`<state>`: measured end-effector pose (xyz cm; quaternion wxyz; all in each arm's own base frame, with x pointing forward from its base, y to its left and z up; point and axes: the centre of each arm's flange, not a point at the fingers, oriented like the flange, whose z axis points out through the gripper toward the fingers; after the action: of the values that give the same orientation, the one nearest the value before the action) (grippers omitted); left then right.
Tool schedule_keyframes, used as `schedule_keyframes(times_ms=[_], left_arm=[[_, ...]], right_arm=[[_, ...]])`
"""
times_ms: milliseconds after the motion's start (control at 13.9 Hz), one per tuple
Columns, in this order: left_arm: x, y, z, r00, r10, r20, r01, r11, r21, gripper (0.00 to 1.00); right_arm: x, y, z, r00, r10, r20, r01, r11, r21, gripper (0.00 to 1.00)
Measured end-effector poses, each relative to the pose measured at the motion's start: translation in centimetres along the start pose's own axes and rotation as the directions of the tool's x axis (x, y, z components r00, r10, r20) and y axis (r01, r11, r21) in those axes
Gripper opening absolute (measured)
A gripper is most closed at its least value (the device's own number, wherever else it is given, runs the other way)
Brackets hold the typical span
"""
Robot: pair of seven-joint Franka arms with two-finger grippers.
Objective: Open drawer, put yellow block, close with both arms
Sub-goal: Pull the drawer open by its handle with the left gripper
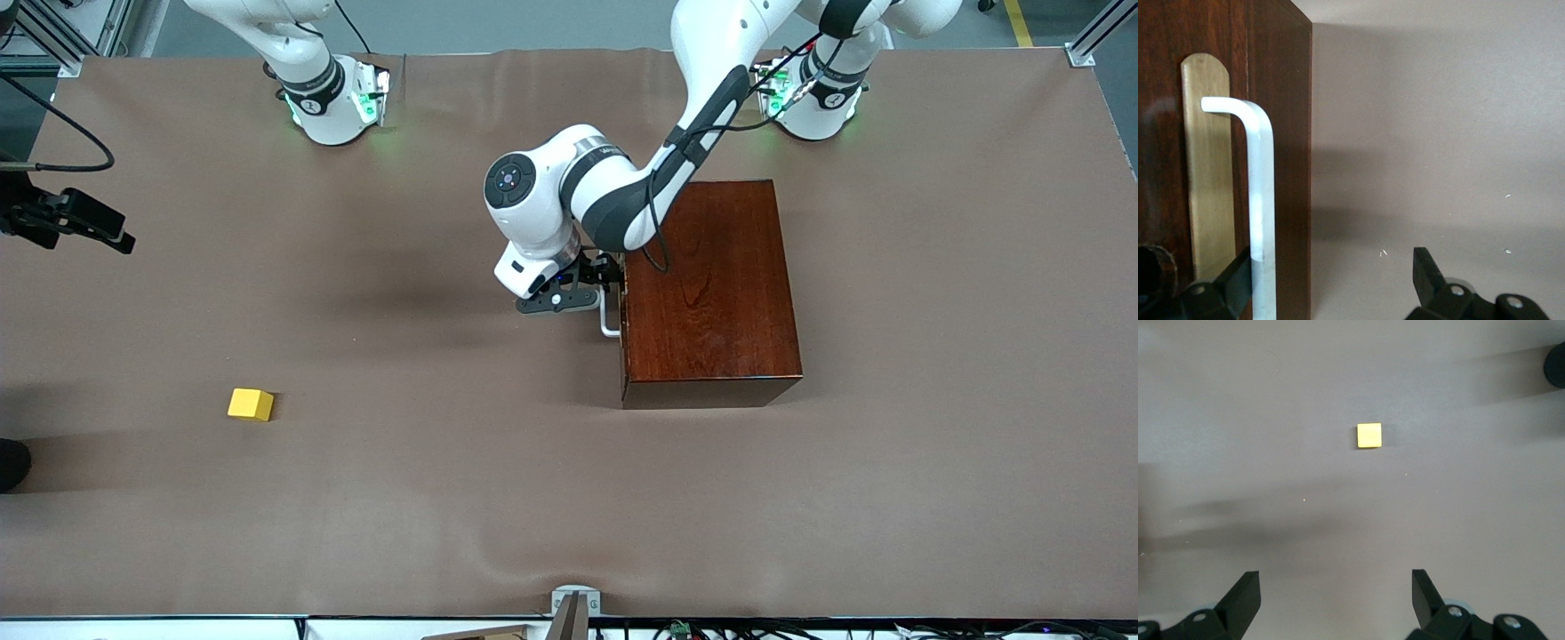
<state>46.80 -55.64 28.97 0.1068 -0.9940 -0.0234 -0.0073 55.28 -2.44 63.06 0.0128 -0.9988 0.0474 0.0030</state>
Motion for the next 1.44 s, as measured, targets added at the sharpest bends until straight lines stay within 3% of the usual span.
schedule_keyframes(times_ms=[646, 1435], left_arm=[[0.2, 1.5, -1.3, 0.997, -0.077, 0.0, 0.076, 0.985, -0.152, 1.0], [0.0, 2.2, -1.2, 0.997, -0.074, -0.014, 0.07, 0.981, -0.182, 1.0]], right_arm=[[0.0, 0.0, 0.0, 1.0, 0.0, 0.0, 0.0, 1.0, 0.0, 1.0], [0.0, 0.0, 0.0, 1.0, 0.0, 0.0, 0.0, 1.0, 0.0, 1.0]])
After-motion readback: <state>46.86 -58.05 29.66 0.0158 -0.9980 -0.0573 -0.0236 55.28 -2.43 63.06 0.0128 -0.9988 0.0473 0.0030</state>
